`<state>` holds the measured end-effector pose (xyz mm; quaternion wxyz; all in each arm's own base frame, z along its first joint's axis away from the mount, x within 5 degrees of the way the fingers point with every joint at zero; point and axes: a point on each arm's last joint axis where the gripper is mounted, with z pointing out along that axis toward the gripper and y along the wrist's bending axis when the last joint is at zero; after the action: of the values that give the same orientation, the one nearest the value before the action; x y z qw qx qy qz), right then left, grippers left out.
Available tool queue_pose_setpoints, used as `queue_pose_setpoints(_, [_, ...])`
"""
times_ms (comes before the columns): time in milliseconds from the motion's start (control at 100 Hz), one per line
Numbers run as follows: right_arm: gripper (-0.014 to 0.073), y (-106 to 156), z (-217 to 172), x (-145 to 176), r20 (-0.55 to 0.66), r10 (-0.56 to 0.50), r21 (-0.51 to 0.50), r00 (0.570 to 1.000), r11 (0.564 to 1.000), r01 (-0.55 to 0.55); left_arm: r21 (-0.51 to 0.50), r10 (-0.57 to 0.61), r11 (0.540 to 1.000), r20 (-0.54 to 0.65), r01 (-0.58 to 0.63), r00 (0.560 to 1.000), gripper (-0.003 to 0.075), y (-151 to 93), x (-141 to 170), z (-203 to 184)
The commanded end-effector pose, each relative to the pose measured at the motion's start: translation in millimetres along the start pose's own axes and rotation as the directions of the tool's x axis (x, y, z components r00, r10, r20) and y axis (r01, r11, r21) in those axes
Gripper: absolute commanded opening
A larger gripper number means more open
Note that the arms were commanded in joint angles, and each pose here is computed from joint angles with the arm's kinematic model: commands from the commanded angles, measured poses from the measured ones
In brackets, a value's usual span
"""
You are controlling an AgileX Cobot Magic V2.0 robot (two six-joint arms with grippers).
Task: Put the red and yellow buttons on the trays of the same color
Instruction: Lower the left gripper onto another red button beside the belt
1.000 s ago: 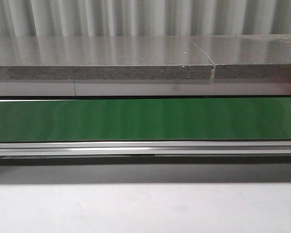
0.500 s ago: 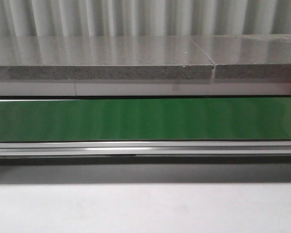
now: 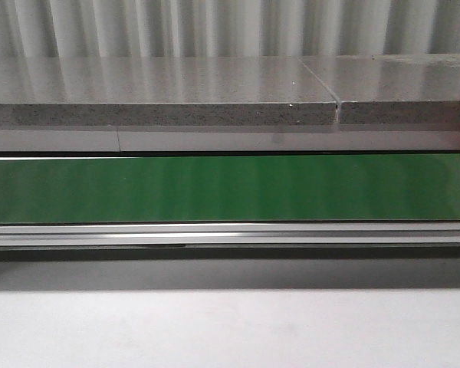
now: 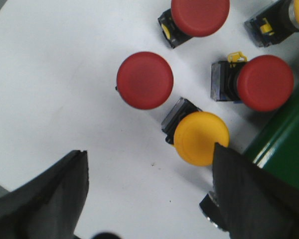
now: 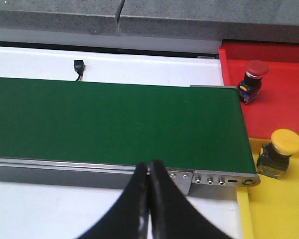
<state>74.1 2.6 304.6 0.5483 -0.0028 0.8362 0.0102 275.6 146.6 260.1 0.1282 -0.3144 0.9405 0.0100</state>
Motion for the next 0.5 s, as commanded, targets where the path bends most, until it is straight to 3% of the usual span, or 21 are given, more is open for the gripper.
queue_pose_setpoints(0, [-0.0102,0,-3,-14,0.093,-0.001,0.002,0.996,1.000,0.001,0.030,-0.022,0.999,0.074,0.020,0.997,0.0501,-3,-15,-10])
queue_pose_setpoints(250, [-0.0102,0,-3,-14,0.093,-0.001,0.002,0.996,1.000,0.001,0.044,-0.083,0.996,0.049,0.081,0.995,0.0500,-7,-36,8])
queue_pose_setpoints(490, [-0.0102,0,-3,-14,0.093,-0.001,0.002,0.996,1.000,0.001,0.033,-0.142,0.989,-0.007,0.142,0.990,0.0500,-7,-39,25])
